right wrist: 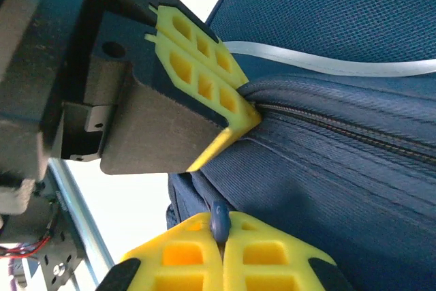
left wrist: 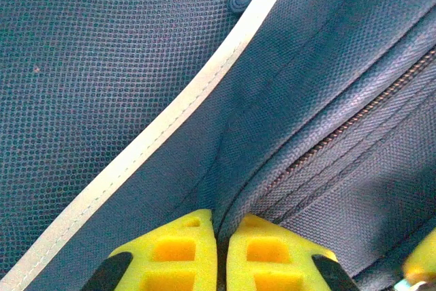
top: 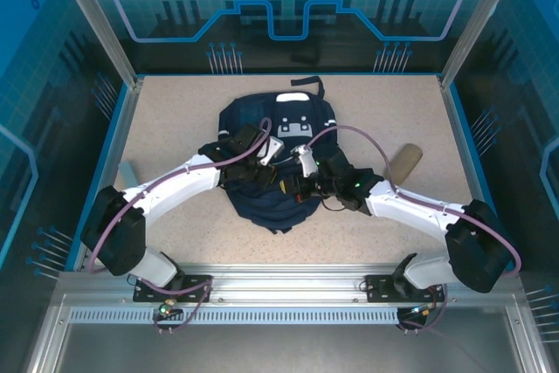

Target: Pack books, pencil case, and school supplies into a backpack

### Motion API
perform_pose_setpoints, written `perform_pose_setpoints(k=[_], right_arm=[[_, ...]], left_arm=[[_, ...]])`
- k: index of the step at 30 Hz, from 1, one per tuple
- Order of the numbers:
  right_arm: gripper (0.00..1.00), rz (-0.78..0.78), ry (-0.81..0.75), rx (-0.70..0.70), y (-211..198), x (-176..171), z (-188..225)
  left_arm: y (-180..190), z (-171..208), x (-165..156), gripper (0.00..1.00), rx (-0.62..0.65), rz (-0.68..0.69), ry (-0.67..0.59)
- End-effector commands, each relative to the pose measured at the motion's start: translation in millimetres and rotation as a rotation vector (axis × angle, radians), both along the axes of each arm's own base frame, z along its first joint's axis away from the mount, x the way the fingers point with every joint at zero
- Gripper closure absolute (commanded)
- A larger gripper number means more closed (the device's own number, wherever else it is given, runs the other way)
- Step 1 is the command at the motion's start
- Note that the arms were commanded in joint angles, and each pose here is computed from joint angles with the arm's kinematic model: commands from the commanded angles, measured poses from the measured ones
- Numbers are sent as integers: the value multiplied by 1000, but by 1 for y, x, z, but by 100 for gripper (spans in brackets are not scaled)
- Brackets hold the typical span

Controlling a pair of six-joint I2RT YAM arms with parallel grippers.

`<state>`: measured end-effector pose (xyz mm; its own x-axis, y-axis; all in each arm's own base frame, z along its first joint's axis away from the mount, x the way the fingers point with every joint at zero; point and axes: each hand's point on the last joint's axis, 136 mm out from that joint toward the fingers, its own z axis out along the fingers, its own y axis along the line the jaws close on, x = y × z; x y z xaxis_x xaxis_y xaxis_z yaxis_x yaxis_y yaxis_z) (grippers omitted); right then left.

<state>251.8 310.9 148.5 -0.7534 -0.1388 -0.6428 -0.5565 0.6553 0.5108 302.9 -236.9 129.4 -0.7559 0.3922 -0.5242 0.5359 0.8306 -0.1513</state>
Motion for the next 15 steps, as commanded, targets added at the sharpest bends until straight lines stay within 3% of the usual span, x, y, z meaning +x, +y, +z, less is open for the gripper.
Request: perform_pose_setpoints(k=[1, 7, 15], right_arm=[[93, 23, 28, 13, 13, -16, -1], [59, -119, -39, -33, -32, -1, 27], [46, -311, 145, 2, -90, 24, 40]], left_arm=[[-41, 102, 36, 95, -301, 2, -260], [-32, 81, 28, 95, -244, -13, -233], [-28, 76, 20, 94, -241, -29, -234]])
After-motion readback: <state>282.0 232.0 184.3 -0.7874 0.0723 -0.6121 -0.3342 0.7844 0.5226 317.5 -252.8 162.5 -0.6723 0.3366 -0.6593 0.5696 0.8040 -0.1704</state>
